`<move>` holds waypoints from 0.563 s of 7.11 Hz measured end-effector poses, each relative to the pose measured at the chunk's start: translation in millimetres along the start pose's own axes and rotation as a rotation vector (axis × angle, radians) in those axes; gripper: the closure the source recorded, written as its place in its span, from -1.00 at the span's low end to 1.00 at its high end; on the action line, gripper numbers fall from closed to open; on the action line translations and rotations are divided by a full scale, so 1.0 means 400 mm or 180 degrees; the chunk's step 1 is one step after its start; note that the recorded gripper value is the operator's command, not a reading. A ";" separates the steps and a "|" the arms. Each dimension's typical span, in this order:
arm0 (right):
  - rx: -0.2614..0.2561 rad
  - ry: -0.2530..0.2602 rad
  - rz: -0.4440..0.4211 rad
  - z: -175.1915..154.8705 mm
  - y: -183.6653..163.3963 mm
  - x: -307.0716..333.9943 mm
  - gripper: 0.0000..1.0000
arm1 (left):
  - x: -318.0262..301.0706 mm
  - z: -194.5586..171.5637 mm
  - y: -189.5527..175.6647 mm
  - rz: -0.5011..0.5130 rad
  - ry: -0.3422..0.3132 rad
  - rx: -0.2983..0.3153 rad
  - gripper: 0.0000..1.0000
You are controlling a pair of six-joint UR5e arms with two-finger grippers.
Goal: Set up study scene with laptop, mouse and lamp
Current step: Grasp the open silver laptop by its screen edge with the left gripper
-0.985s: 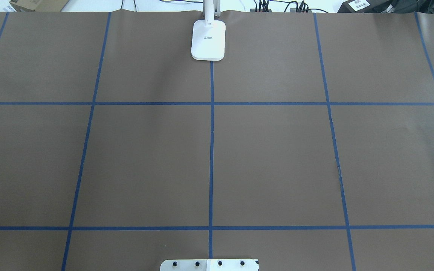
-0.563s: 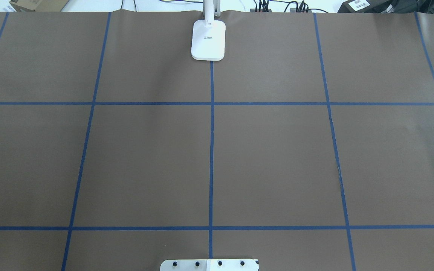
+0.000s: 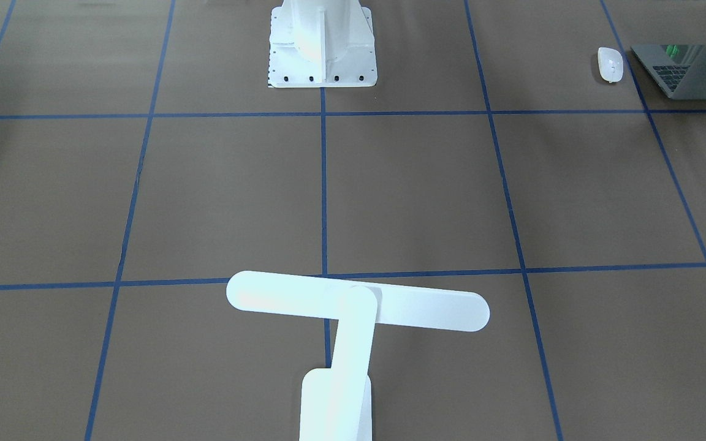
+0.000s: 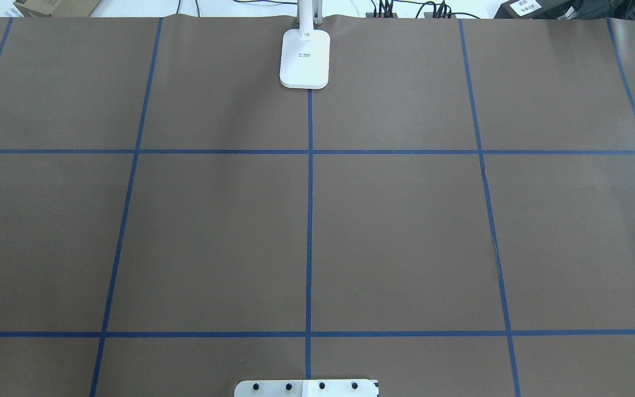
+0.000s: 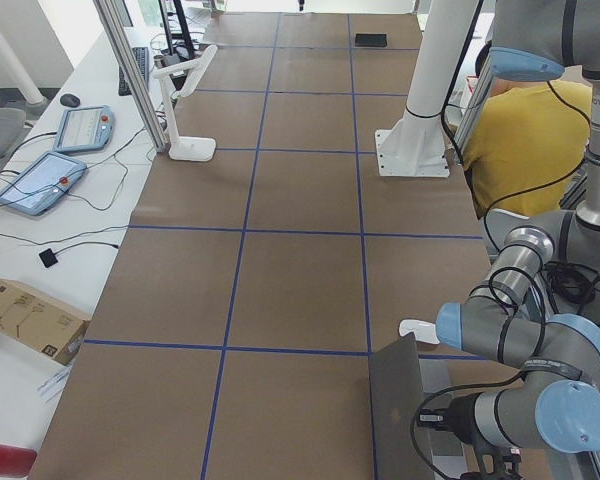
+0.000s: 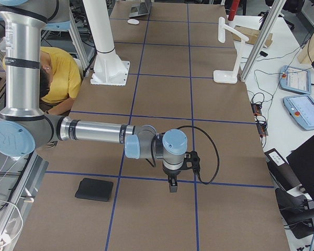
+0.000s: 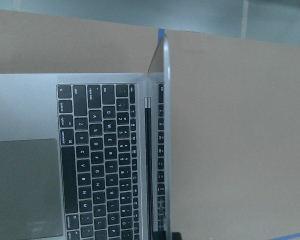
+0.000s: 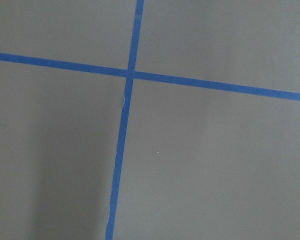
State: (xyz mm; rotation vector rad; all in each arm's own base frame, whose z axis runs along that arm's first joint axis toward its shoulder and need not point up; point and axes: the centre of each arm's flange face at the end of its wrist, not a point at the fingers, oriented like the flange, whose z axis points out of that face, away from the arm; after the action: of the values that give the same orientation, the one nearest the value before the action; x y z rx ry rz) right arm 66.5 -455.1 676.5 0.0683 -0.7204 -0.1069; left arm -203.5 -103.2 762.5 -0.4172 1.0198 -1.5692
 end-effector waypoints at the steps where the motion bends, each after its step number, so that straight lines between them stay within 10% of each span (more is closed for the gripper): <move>1: 0.0000 0.0000 0.0000 0.000 0.000 0.000 -1.00 | 0.043 -0.019 0.001 0.0068 0.0135 -0.0041 1.00; 4: 0.0000 -0.0001 0.0001 0.000 0.000 0.000 -1.00 | 0.223 -0.070 0.022 0.0312 0.0408 -0.0204 1.00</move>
State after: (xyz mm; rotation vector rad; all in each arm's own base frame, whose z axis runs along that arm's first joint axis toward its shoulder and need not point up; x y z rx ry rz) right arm 66.5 -455.3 676.4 0.0683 -0.7207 -0.1067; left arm -243.3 -174.6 716.5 -0.3087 1.1741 -1.4934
